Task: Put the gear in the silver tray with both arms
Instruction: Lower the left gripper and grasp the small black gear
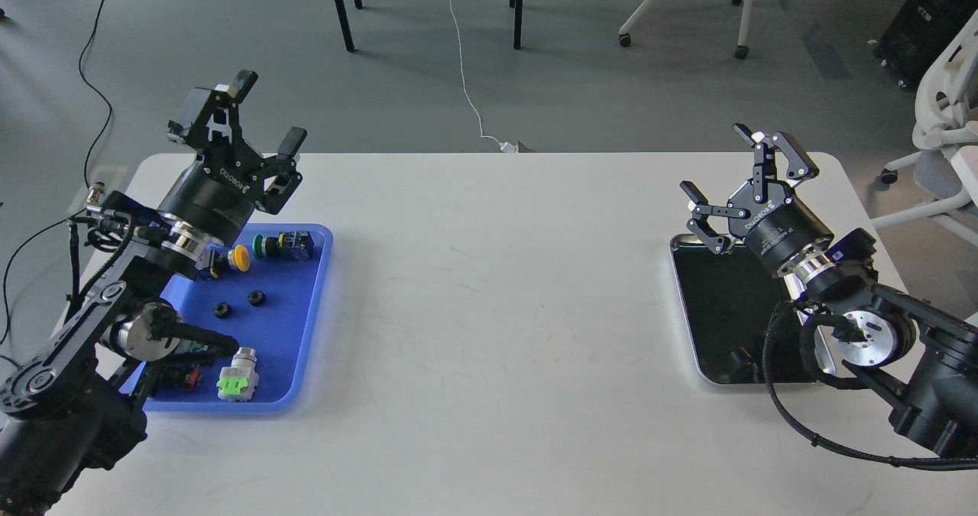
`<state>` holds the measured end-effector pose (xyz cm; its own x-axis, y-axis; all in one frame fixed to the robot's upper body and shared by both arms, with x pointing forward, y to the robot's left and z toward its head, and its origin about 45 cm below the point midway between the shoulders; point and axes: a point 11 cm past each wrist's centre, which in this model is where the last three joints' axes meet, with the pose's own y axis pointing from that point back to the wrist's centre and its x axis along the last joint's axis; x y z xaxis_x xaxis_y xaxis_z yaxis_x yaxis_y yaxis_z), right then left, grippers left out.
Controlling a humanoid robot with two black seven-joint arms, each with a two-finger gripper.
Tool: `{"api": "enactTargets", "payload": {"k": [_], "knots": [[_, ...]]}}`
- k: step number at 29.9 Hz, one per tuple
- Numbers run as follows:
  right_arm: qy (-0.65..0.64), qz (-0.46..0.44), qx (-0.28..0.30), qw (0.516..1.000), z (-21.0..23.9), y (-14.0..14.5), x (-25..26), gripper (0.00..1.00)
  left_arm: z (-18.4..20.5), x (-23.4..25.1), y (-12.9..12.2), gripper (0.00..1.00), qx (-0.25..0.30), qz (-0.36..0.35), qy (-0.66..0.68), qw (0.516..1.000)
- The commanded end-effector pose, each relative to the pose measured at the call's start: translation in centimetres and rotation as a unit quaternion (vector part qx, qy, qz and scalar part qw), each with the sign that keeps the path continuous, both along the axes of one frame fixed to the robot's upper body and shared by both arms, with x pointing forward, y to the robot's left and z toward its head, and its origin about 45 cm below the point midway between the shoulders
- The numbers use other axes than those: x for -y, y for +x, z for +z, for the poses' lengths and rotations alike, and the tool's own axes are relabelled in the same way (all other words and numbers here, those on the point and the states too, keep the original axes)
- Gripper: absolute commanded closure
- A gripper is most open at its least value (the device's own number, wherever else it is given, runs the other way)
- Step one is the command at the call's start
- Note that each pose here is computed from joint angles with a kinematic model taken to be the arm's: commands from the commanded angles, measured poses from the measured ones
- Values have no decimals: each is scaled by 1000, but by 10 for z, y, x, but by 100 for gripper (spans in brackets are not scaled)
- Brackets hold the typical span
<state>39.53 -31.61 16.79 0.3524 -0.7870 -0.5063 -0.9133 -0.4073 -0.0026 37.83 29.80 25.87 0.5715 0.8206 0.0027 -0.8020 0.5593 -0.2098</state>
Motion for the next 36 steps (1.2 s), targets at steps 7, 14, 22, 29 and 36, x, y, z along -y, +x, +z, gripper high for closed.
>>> {"api": "enactTargets", "payload": {"k": [7, 14, 22, 29, 36], "knots": [[-27, 21, 5, 999, -2, -2, -4, 1, 12, -14, -13, 2, 123, -122, 466, 868], [-28, 21, 6, 999, -1, -2, -5, 1, -39, -54, -25, 4, 128, -203, 708, 664], [-28, 21, 7, 999, 0, -1, -3, 1, -101, -82, -35, 11, 97, -249, 760, 593], [-31, 20, 6, 999, 0, -2, -1, 1, -113, -85, -35, 18, 89, -248, 761, 593], [-31, 21, 6, 999, 0, -2, -1, 1, -126, -98, -34, 31, 61, -244, 767, 590]]}}
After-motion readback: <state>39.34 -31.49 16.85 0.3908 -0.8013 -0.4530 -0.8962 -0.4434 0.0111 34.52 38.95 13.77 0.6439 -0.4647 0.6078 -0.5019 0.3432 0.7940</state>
